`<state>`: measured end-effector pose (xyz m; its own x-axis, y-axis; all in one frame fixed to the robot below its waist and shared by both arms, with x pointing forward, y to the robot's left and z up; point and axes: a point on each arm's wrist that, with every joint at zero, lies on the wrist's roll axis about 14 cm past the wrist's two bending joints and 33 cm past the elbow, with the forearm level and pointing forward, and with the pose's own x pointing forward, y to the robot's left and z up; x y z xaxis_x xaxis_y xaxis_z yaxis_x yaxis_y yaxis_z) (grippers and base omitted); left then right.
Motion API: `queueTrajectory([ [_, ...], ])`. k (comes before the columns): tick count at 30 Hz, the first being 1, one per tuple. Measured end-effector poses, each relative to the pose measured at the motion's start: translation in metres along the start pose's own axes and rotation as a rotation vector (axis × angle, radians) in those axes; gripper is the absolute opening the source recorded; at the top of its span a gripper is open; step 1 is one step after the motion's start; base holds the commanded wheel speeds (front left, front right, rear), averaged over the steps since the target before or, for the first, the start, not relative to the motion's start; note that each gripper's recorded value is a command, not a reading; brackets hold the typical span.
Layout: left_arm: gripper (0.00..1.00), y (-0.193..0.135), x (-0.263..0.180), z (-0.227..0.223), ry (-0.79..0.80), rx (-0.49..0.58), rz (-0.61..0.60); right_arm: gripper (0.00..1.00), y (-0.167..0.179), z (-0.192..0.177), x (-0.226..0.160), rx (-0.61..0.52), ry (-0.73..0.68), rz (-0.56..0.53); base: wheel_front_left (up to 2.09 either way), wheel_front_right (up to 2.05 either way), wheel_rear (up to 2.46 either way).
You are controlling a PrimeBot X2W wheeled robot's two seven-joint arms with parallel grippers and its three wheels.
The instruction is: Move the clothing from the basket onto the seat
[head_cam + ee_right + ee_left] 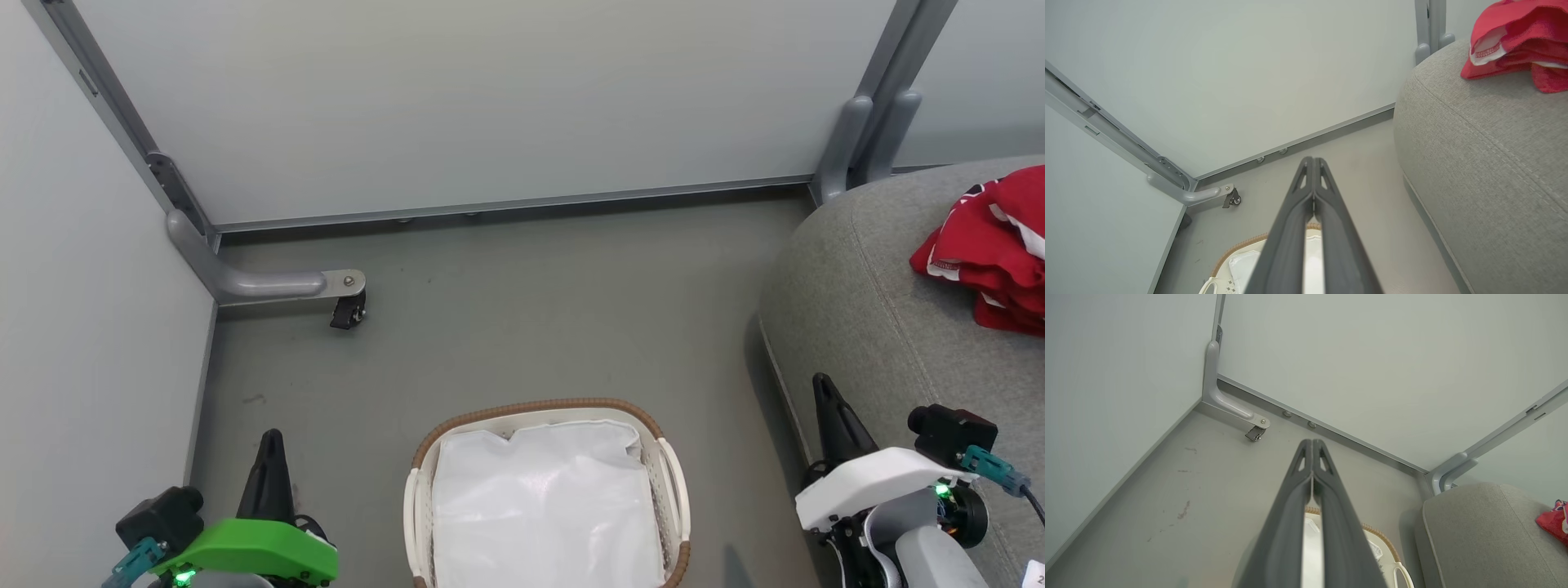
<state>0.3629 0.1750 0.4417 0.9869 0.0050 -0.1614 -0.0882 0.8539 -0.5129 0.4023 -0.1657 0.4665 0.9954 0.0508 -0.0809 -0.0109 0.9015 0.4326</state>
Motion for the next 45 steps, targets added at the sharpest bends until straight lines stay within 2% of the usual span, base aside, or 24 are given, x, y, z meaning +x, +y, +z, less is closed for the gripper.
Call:
queueTrajectory([
  [20,0.00,0.007,0.003,0.011,-0.005,-0.283,0.032,0.00,-0.008,0.011,-0.002,0.306,-0.016,-0.040,0.00,0.00,0.00],
  [45,0.00,0.003,0.009,0.028,-0.025,-0.552,0.005,0.00,-0.013,0.020,-0.006,0.605,-0.032,-0.047,0.00,0.00,0.00],
])
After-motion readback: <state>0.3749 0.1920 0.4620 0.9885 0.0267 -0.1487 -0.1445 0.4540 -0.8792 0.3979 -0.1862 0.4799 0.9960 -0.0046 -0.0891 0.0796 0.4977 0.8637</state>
